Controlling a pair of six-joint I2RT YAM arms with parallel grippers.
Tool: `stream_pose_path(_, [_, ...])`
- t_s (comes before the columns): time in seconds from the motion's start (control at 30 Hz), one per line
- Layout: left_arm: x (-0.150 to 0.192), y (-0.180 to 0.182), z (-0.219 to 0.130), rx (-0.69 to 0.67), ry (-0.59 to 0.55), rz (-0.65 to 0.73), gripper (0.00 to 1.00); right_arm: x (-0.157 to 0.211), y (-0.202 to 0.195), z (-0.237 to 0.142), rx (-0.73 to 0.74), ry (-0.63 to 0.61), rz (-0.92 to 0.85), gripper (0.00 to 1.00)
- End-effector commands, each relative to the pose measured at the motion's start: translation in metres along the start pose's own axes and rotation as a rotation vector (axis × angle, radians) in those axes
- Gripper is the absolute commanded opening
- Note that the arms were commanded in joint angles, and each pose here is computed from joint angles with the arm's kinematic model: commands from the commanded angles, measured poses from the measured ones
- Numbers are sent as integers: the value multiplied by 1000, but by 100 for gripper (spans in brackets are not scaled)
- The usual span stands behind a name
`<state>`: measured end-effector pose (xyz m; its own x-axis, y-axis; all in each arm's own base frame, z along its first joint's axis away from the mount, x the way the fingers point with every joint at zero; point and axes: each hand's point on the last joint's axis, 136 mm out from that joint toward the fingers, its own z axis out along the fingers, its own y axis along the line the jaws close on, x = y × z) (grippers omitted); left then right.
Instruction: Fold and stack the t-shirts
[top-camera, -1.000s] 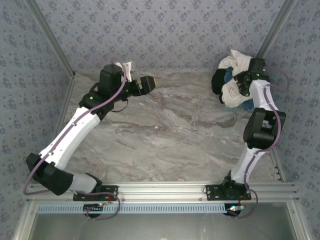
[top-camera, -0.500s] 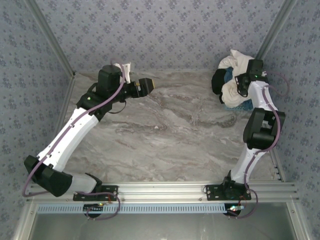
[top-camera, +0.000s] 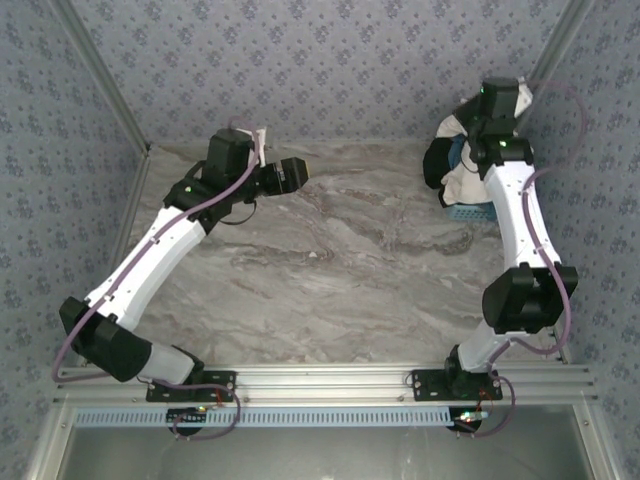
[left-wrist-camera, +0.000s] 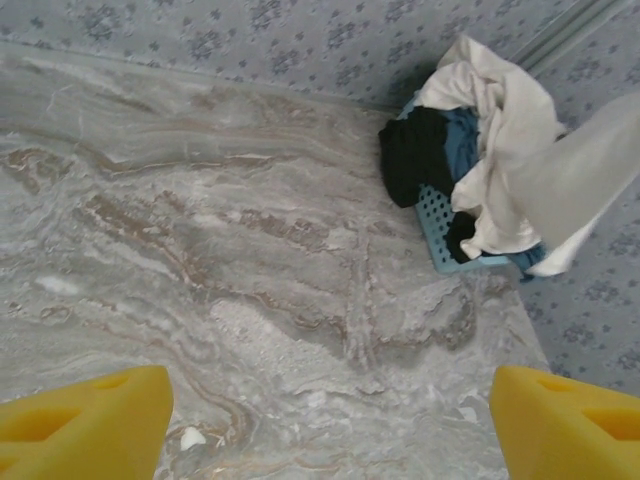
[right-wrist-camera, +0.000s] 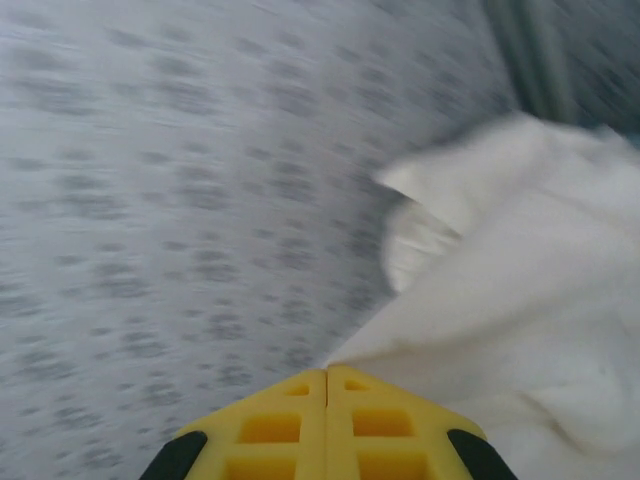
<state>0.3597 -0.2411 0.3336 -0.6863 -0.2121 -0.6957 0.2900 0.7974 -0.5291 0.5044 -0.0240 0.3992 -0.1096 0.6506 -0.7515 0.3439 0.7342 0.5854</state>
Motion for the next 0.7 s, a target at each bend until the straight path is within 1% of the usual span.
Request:
stream_pose_path(0.0, [-10, 4, -7, -34, -32, -21, 83, -58, 79, -59, -210, -194, -180, 0])
stream_pose_path(0.1, [-11, 12, -9, -80, -45, -42, 83, -67, 136, -97, -387, -237, -235, 0])
stream_pose_path(0.17, [-12, 26, -14, -159, -62, -60, 83, -65, 170, -124, -493, -253, -272, 0])
stream_pose_path(0.27, [-15, 52, -32, -304, -104, -89, 83, -50, 215, -156, -639, -233, -302, 0])
stream_pose_path(0.33, [-13, 73, -50, -416, -128, -116, 83, -31, 244, -179, -731, -206, -331, 0])
stream_pose_path(0.43, [-17, 88, -75, -493, -180, -126, 83, 5, 276, -204, -839, -137, -333, 0])
stream_pose_path(0.5, [-19, 92, -89, -518, -214, -124, 84, 35, 293, -215, -894, -73, -333, 0])
stream_pose_path(0.57, [-20, 96, -105, -548, -249, -124, 84, 74, 302, -214, -902, 13, -348, 0])
stream_pose_path(0.67, [-19, 103, -123, -581, -286, -130, 84, 151, 307, -206, -899, 194, -345, 0])
